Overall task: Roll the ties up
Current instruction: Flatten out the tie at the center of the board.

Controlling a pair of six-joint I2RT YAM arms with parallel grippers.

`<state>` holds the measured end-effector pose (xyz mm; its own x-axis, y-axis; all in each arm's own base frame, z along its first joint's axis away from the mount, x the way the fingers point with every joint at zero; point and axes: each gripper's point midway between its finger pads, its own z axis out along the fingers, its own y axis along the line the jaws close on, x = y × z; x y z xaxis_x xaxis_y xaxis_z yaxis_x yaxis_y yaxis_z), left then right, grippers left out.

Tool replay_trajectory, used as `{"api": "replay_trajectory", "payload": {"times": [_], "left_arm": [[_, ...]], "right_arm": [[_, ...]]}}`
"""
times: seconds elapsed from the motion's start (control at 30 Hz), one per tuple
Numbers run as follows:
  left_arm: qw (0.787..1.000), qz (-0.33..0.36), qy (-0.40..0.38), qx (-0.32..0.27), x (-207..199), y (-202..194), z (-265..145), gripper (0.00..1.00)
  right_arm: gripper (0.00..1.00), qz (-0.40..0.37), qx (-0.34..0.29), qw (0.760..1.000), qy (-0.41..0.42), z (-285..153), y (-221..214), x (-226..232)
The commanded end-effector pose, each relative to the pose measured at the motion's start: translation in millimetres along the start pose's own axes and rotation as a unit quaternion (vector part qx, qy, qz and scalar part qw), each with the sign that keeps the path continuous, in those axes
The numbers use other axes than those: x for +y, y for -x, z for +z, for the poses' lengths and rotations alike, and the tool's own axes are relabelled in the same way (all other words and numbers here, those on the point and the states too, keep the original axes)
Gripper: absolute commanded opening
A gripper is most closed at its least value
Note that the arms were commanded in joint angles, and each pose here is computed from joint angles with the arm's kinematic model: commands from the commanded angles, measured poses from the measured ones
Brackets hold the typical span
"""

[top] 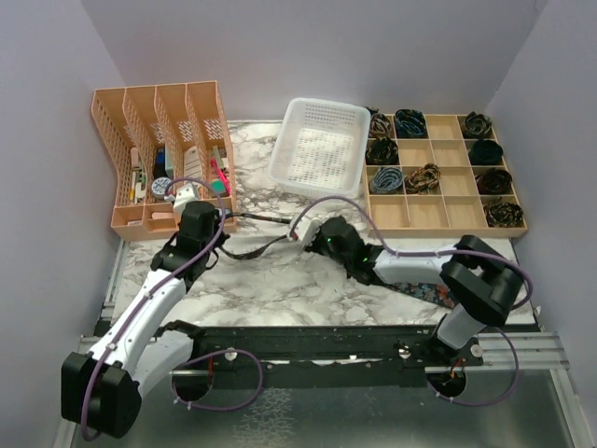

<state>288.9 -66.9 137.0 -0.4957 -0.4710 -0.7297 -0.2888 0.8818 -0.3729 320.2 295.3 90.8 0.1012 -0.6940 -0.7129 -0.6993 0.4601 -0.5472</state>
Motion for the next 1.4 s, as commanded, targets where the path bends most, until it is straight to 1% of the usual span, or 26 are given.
{"api": "replay_trajectory", "payload": {"times": [0.0, 0.07, 0.1, 0.13, 0.17, 0.2, 0.23, 0.27, 0.37, 0.43, 0.47, 0.53, 0.6, 0.63, 0.7, 0.77, 0.83, 0.87, 0.93, 0.97, 1.03, 1.07, 1.1, 1.17, 1.27, 1.37], "left_arm": [[0.992, 0.055, 0.085, -0.074, 47, 14, -7, 0.03], [0.990, 0.051, 0.098, -0.093, 58, 14, -13, 0.07], [0.988, 0.046, 0.109, -0.101, 65, 15, -16, 0.12], [0.986, 0.040, 0.121, -0.110, 71, 16, -20, 0.19], [0.983, 0.036, 0.133, -0.119, 78, 17, -23, 0.20], [0.981, 0.034, 0.142, -0.124, 83, 17, -26, 0.23], [0.980, 0.029, 0.148, -0.129, 86, 17, -29, 0.30], [0.979, 0.024, 0.151, -0.134, 89, 17, -31, 0.33], [0.979, 0.001, 0.141, -0.145, 90, 16, -36, 0.35], [0.981, -0.015, 0.126, -0.145, 88, 13, -37, 0.37], [0.983, -0.023, 0.117, -0.143, 85, 10, -37, 0.38], [0.984, -0.043, 0.103, -0.138, 83, 6, -40, 0.41], [0.984, -0.068, 0.093, -0.138, 82, 4, -44, 0.54], [0.984, -0.077, 0.083, -0.137, 79, 3, -46, 0.58], [0.988, -0.082, 0.044, -0.127, 65, 3, -51, 0.66], [0.990, -0.086, 0.013, -0.112, 53, 0, -54, 0.76], [0.992, -0.087, -0.010, -0.090, 44, -7, -54, 0.81], [0.992, -0.093, -0.020, -0.078, 39, -10, -54, 0.82], [0.993, -0.102, -0.037, -0.055, 30, -16, -54, 0.84], [0.992, -0.106, -0.042, -0.045, 27, -19, -53, 0.84], [0.992, -0.112, -0.051, -0.029, 22, -23, -53, 0.85], [0.992, -0.114, -0.055, -0.024, 19, -24, -54, 0.85], [0.992, -0.113, -0.058, -0.021, 18, -24, -54, 0.85], [0.992, -0.109, -0.063, -0.020, 16, -24, -55, 0.86], [0.993, -0.100, -0.064, -0.028, 17, -21, -57, 0.89], [0.993, -0.098, -0.064, -0.034, 19, -20, -58, 0.91]], "right_arm": [[0.01, -0.013, -0.014, 0.999, -0.037, 7, 22, 46], [0.02, -0.004, -0.008, 0.999, -0.036, 10, 23, 73], [0.09, 0.006, -0.008, 0.999, -0.032, 9, 24, 84], [0.23, 0.018, -0.008, 0.999, -0.030, 8, 24, 93], [0.42, 0.029, -0.006, 0.999, -0.027, 6, 25, 99], [0.53, 0.038, 0.000, 0.999, -0.027, 3, 24, 103], [0.55, 0.042, -0.004, 0.999, -0.016, -2, 27, 107], [0.56, 0.052, -0.017, 0.999, 0.000, -9, 34, 110], [0.71, 0.125, -0.069, 0.989, 0.042, -38, 61, 108], [0.73, 0.165, -0.090, 0.979, 0.078, -58, 75, 110], [0.73, 0.185, -0.091, 0.975, 0.078, -66, 75, 107], [0.85, 0.251, -0.074, 0.965, 0.035, -78, 64, 90], [0.97, 0.293, -0.042, 0.955, -0.020, -87, 47, 71], [0.99, 0.317, -0.014, 0.947, -0.044, -91, 37, 63], [1.00, 0.387, 0.059, 0.917, -0.082, -96, 7, 41], [1.00, 0.479, 0.148, 0.861, -0.089, -100, -32, 25], [1.00, 0.549, 0.218, 0.798, -0.119, -113, -71, 13], [1.00, 0.568, 0.245, 0.773, -0.140, -122, -88, 9], [1.00, 0.604, 0.277, 0.730, -0.162, -138, -111, 5], [1.00, 0.624, 0.292, 0.703, -0.176, -147, -120, 7], [1.00, 0.660, 0.321, 0.650, -0.197, -165, -132, 14], [1.00, 0.672, 0.333, 0.629, -0.207, -174, -135, 18], [1.00, 0.681, 0.338, 0.614, -0.214, -181, -137, 22], [1.00, 0.701, 0.346, 0.573, -0.245, -195, -145, 28], [1.00, 0.719, 0.332, 0.539, -0.288, -208, -157, 29], [1.00, 0.743, 0.299, 0.521, -0.296, -208, -159, 30]]}}
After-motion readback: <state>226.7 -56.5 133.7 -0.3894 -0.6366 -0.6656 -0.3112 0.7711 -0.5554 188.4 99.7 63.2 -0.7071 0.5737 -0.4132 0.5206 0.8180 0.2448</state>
